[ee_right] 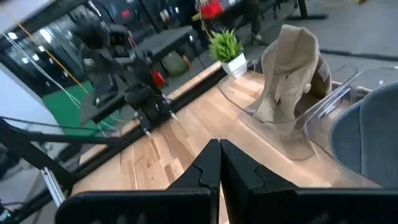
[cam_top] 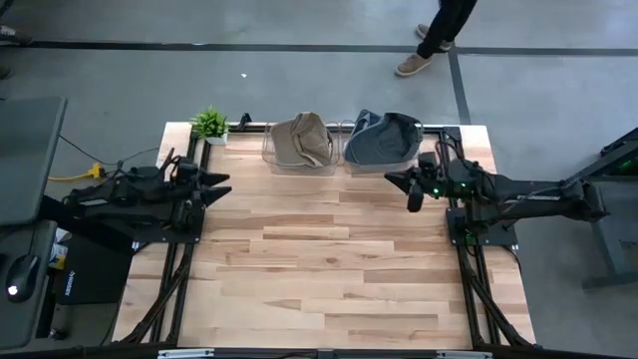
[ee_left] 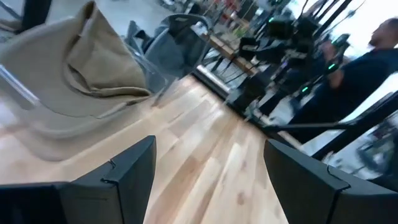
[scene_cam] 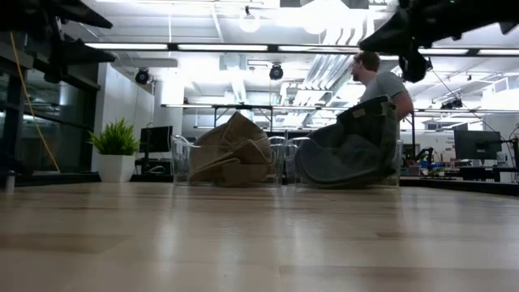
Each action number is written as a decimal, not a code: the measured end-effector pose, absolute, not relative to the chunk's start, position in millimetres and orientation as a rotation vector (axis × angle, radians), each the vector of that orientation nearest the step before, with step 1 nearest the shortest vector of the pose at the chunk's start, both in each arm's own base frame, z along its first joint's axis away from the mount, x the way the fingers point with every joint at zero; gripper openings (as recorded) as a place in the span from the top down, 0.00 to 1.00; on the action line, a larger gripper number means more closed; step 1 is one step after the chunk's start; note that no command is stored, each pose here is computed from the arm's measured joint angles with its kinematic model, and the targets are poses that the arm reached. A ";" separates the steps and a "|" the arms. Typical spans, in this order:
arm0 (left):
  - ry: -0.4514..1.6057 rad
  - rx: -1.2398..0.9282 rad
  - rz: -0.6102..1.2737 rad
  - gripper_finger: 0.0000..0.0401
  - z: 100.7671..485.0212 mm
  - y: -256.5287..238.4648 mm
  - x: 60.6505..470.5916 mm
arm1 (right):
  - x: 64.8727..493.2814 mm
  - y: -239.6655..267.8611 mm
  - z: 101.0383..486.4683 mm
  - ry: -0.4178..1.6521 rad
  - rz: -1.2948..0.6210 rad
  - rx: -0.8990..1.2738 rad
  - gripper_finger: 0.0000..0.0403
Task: Pick & Place hat
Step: Return to Home Position
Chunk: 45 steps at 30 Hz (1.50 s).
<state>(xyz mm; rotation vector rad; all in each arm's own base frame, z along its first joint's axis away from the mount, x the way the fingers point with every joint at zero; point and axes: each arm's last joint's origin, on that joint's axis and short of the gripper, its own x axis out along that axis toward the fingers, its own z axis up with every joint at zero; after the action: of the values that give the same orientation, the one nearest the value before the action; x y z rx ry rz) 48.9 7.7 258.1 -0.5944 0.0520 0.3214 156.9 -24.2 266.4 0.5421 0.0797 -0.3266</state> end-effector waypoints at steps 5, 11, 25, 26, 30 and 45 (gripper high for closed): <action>0.052 -0.630 0.321 0.32 236.1 7.5 57.0 | 135.4 -20.0 250.1 0.010 -0.319 0.542 1.00; -0.052 -0.614 0.314 0.32 230.5 8.0 67.6 | 113.6 -17.6 234.8 -0.105 -0.297 0.541 1.00; -0.222 -0.653 0.368 0.32 190.4 10.3 90.1 | 95.8 -15.0 194.9 -0.170 -0.251 0.495 1.00; -0.224 -0.660 0.373 0.32 187.0 10.4 91.1 | 95.4 -14.8 193.1 -0.169 -0.246 0.490 1.00; -0.207 -0.673 0.402 0.32 175.8 10.9 94.0 | 95.4 -14.6 184.9 -0.154 -0.241 0.458 1.00; -0.158 -0.607 0.377 0.38 172.8 9.9 96.0 | 97.1 -13.5 169.7 -0.068 -0.217 0.346 1.00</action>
<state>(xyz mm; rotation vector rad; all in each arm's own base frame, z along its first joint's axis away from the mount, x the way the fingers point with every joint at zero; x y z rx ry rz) 96.0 9.9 172.8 -0.6068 -0.1577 0.3772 97.1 -13.5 169.7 0.3460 -0.0683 -0.2172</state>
